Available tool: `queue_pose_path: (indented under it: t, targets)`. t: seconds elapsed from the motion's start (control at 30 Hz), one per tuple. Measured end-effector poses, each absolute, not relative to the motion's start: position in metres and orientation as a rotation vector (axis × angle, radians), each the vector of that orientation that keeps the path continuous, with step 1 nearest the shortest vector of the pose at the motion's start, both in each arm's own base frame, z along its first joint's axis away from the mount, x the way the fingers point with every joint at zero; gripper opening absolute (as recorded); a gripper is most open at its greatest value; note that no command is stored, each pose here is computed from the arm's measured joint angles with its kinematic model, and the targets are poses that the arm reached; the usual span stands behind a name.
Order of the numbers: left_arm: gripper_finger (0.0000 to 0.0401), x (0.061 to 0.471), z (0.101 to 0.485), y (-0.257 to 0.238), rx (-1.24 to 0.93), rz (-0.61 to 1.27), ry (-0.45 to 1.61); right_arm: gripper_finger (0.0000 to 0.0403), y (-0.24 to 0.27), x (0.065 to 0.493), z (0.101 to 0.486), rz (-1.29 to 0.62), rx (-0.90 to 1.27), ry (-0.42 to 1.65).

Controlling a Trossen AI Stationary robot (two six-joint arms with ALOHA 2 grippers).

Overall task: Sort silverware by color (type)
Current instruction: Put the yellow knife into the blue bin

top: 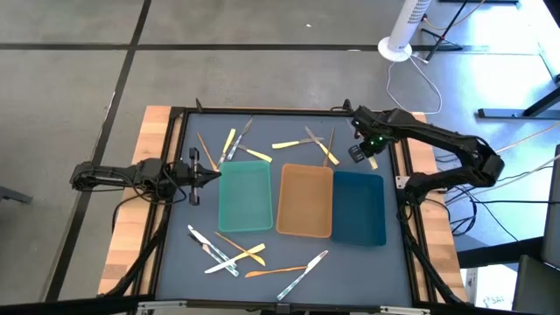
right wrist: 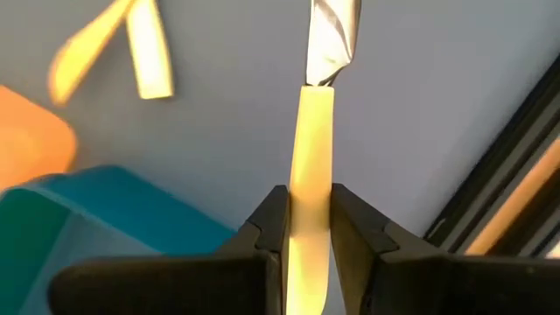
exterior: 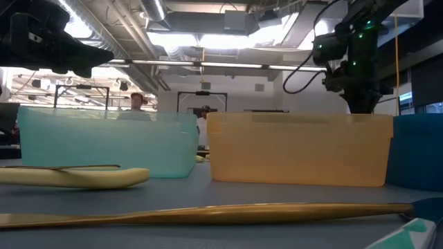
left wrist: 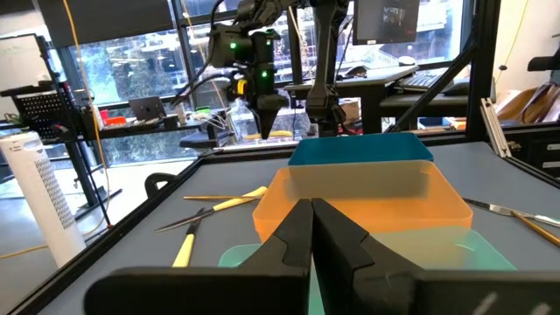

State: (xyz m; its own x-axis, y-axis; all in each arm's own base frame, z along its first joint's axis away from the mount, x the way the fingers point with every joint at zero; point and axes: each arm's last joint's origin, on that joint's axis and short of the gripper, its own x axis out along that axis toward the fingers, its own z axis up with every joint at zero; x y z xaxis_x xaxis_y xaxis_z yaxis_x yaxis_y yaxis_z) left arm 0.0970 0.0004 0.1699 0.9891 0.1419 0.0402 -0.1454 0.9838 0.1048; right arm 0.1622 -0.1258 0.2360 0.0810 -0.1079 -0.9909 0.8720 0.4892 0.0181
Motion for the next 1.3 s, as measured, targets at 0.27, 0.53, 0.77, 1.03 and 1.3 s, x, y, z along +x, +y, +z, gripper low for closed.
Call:
queue_pose_path:
  t: [0.27, 0.53, 0.77, 1.03, 1.3]
  targets:
    - [0.0, 0.097, 0.17, 0.0, 0.108, 0.144, -0.033, 0.0052, -0.109, 0.161, 0.251, -0.823, 0.809, 1.186]
    - [0.0, 0.097, 0.17, 0.0, 0.109, 0.145, -0.033, 0.0052, -0.071, 0.178, 0.254, -0.739, 0.794, 1.184]
    - [0.0, 0.097, 0.17, 0.0, 0.109, 0.145, -0.033, 0.0052, -0.036, 0.188, 0.254, -0.68, 0.796, 1.206]
    - [0.0, 0.097, 0.17, 0.0, 0.11, 0.145, -0.033, 0.0052, -0.002, 0.192, 0.254, -0.66, 0.817, 1.215]
    - [0.0, 0.097, 0.17, 0.0, 0.11, 0.145, -0.033, 0.0052, 0.025, 0.19, 0.254, -0.682, 0.861, 1.207]
